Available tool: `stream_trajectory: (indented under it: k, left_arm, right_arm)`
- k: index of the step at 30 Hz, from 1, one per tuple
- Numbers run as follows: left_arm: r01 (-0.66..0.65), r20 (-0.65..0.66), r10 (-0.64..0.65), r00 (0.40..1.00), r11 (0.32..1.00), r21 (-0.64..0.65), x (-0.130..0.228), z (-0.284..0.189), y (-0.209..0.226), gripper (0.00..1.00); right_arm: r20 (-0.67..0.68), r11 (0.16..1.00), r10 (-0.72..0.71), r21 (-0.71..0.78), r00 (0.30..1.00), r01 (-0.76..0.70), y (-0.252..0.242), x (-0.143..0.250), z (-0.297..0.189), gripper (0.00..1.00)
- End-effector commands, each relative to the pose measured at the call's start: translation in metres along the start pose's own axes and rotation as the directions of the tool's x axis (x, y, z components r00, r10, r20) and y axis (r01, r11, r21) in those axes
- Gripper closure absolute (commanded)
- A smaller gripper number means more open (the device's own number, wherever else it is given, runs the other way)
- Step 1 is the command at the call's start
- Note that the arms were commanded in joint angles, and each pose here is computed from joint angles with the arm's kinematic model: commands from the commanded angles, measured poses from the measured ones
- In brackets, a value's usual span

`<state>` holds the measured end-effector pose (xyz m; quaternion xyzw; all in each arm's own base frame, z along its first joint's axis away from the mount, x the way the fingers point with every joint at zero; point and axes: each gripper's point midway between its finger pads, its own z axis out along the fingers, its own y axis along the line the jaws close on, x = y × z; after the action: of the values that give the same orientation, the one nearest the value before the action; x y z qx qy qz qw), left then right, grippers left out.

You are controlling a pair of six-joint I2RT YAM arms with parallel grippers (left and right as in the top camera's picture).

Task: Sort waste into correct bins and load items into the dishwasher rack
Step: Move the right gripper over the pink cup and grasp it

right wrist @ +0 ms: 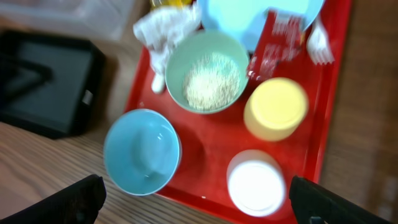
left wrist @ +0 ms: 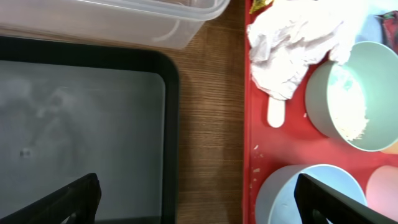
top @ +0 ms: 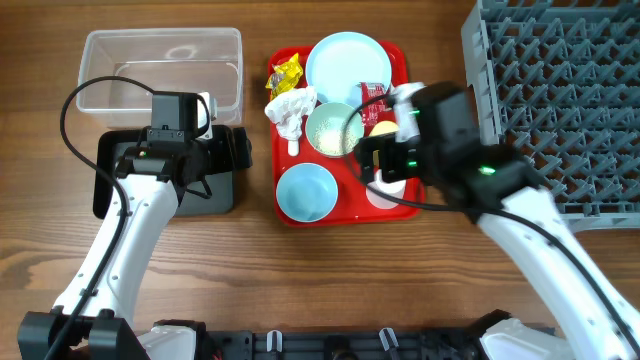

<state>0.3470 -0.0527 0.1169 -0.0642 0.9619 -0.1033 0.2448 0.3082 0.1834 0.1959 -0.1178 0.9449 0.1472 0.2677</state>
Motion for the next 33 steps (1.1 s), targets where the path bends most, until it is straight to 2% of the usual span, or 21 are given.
stream_trajectory:
  k: [1,4,6,10,14,16,25,32,33]
  left_arm:
    - [-0.004,0.02,0.005,1.0,0.999,-0.038,-0.007,-0.002,0.005,0.0]
    - [-0.004,0.013,0.005,1.0,0.999,-0.048,-0.005,-0.002,0.006,0.0]
    - [-0.003,0.009,0.004,1.0,0.998,-0.068,-0.004,-0.002,0.01,0.0]
    - [-0.002,-0.007,0.001,1.0,0.997,-0.075,0.0,-0.002,0.012,0.0]
    - [-0.002,-0.016,0.0,1.0,0.997,-0.078,0.002,-0.002,0.012,0.0]
    - [-0.002,-0.018,0.0,1.0,0.997,-0.078,0.003,-0.002,0.012,0.0]
    - [-0.001,-0.018,0.0,1.0,0.997,-0.078,0.003,-0.002,0.012,0.0]
    - [-0.001,-0.034,-0.002,0.999,0.997,-0.082,0.007,-0.002,0.013,0.0]
    - [-0.001,-0.034,-0.002,0.999,0.997,-0.082,0.007,-0.002,0.013,0.0]
  right_arm:
    - [-0.111,0.987,0.091,0.144,0.99,-0.074,-0.007,0.017,0.043,0.01]
    - [-0.223,0.969,0.171,0.216,0.96,-0.122,-0.018,0.039,0.066,0.0]
    - [-0.257,0.966,0.167,0.236,0.952,-0.106,-0.025,0.046,0.075,0.01]
    - [-0.238,0.96,0.192,0.247,0.952,-0.132,-0.028,0.042,0.076,0.01]
    - [-0.201,0.92,0.26,0.349,0.944,-0.18,-0.053,0.043,0.073,0.0]
    - [-0.203,0.917,0.268,0.354,0.942,-0.184,-0.059,0.045,0.075,0.0]
    - [-0.3,0.934,0.261,0.318,0.918,-0.162,-0.054,0.064,0.105,0.0]
    - [-0.386,0.918,0.297,0.367,0.874,-0.149,-0.062,0.091,0.126,0.01]
    - [-0.396,0.916,0.303,0.372,0.867,-0.15,-0.063,0.094,0.127,0.06]
